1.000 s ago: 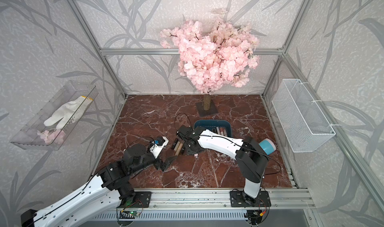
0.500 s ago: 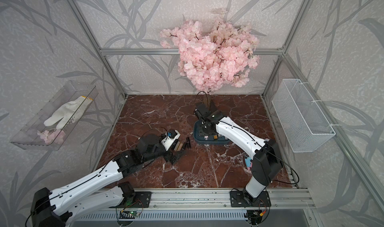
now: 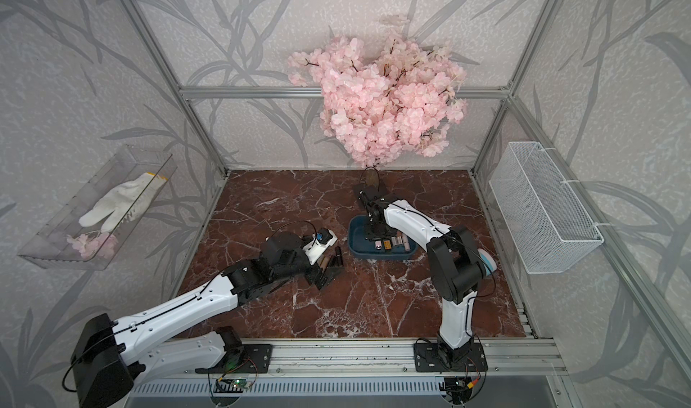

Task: Put the lipstick into the storage box
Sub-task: Place the lipstick in the storage box.

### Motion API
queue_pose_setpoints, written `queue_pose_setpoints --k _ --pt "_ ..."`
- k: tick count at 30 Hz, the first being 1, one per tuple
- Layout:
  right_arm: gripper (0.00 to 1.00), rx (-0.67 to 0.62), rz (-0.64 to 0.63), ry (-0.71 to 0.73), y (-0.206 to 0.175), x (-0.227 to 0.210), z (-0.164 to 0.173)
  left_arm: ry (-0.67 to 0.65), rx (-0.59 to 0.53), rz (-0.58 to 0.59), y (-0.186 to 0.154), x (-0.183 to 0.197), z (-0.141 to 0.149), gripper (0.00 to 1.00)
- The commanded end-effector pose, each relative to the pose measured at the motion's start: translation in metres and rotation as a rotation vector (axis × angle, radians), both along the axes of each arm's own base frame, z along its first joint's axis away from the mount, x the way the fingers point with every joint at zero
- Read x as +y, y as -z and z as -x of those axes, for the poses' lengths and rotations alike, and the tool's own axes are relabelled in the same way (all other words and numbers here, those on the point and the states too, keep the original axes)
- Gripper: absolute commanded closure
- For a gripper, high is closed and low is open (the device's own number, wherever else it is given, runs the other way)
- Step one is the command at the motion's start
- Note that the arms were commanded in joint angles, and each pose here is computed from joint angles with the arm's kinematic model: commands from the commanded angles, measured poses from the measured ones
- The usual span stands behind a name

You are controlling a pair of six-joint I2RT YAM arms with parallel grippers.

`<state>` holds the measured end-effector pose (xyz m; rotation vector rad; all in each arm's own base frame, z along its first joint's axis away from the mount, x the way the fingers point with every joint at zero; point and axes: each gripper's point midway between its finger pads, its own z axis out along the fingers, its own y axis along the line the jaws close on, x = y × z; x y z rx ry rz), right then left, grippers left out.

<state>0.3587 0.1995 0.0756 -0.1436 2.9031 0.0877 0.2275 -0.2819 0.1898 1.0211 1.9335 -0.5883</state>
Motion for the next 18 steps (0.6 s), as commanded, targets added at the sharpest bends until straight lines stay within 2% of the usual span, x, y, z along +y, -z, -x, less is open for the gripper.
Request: queue_pose_setpoints --k 1,9,18 --pt "0.81 -0.01 -0.019 -0.011 0.003 0.005 -0.01 0.047 -0.016 0.019 -0.008 -0.013 -0.002 0.0" --pt "0.81 0.025 -0.006 -0.004 0.026 0.006 -0.014 0.085 -0.002 0.003 -0.002 -0.026 -0.006 0.0" --pt "0.81 0.037 0.027 0.004 0.038 -0.001 -0.021 0.078 0.001 0.002 0.001 -0.019 -0.004 0.0"
